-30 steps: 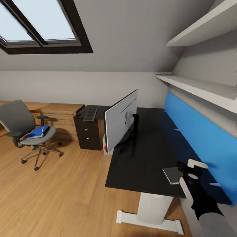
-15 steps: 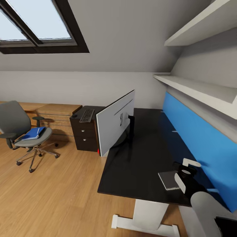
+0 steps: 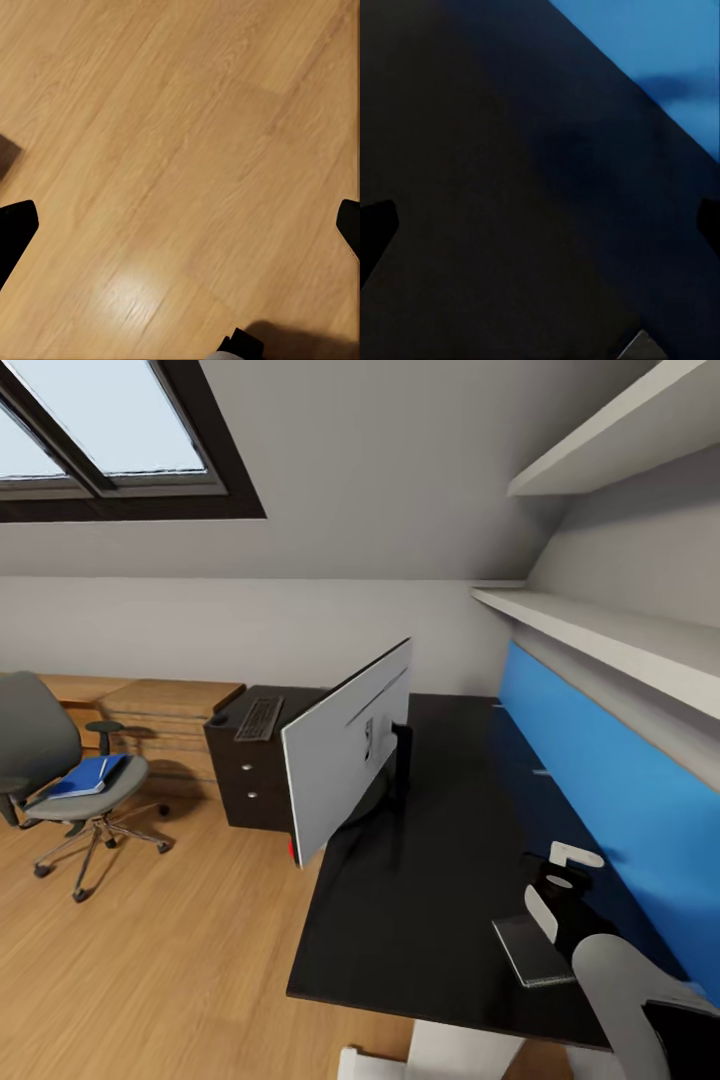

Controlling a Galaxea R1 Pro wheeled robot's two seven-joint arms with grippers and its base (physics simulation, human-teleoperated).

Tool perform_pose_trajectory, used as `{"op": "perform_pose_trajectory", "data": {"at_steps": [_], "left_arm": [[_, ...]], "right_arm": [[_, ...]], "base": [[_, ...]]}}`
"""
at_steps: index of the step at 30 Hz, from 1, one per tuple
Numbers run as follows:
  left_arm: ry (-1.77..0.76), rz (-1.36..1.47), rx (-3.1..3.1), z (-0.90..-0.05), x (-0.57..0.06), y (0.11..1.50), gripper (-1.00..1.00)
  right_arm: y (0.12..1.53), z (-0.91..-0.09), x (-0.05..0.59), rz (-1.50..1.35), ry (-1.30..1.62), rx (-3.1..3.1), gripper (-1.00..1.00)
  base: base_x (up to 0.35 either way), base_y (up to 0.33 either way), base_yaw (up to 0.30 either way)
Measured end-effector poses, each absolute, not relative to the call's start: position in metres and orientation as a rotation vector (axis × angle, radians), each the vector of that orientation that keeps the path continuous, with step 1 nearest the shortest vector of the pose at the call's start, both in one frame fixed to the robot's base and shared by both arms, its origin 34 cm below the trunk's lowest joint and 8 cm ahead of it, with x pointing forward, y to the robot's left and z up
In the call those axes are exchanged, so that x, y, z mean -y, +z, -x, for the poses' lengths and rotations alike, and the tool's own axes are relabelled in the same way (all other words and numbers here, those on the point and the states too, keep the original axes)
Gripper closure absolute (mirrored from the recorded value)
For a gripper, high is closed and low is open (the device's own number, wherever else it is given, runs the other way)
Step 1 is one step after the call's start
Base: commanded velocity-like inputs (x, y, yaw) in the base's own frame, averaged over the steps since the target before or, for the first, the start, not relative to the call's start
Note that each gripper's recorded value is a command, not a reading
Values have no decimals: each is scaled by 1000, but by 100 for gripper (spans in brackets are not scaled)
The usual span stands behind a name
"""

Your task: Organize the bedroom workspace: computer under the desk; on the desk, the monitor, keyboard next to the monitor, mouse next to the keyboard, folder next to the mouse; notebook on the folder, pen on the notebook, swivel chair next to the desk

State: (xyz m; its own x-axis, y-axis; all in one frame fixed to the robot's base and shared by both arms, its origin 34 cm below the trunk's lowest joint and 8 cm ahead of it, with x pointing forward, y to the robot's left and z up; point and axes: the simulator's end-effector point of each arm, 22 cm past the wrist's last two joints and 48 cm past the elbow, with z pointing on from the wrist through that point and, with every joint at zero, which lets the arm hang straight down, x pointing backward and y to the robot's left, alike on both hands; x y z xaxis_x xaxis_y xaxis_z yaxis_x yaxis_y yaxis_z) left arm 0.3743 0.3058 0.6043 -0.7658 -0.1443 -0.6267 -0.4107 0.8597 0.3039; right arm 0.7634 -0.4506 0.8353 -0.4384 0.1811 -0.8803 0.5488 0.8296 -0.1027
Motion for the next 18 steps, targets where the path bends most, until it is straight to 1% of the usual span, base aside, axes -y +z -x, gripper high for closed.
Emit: {"op": "perform_pose_trajectory", "data": {"at_steps": [5, 8, 18], "left_arm": [[573, 401, -2419, -374, -305, 604, -100], [561, 411, -2413, -378, -299, 606, -100], [526, 432, -2397, -388, -287, 602, -100]], "right_arm": [[835, -764, 447, -535, -461, -2015, -100], [836, -764, 453, -517, -467, -2017, -100], [822, -765, 442, -512, -452, -2028, -100]], "base": [[157, 13, 0], [0, 0, 0], [0, 0, 0]]}}
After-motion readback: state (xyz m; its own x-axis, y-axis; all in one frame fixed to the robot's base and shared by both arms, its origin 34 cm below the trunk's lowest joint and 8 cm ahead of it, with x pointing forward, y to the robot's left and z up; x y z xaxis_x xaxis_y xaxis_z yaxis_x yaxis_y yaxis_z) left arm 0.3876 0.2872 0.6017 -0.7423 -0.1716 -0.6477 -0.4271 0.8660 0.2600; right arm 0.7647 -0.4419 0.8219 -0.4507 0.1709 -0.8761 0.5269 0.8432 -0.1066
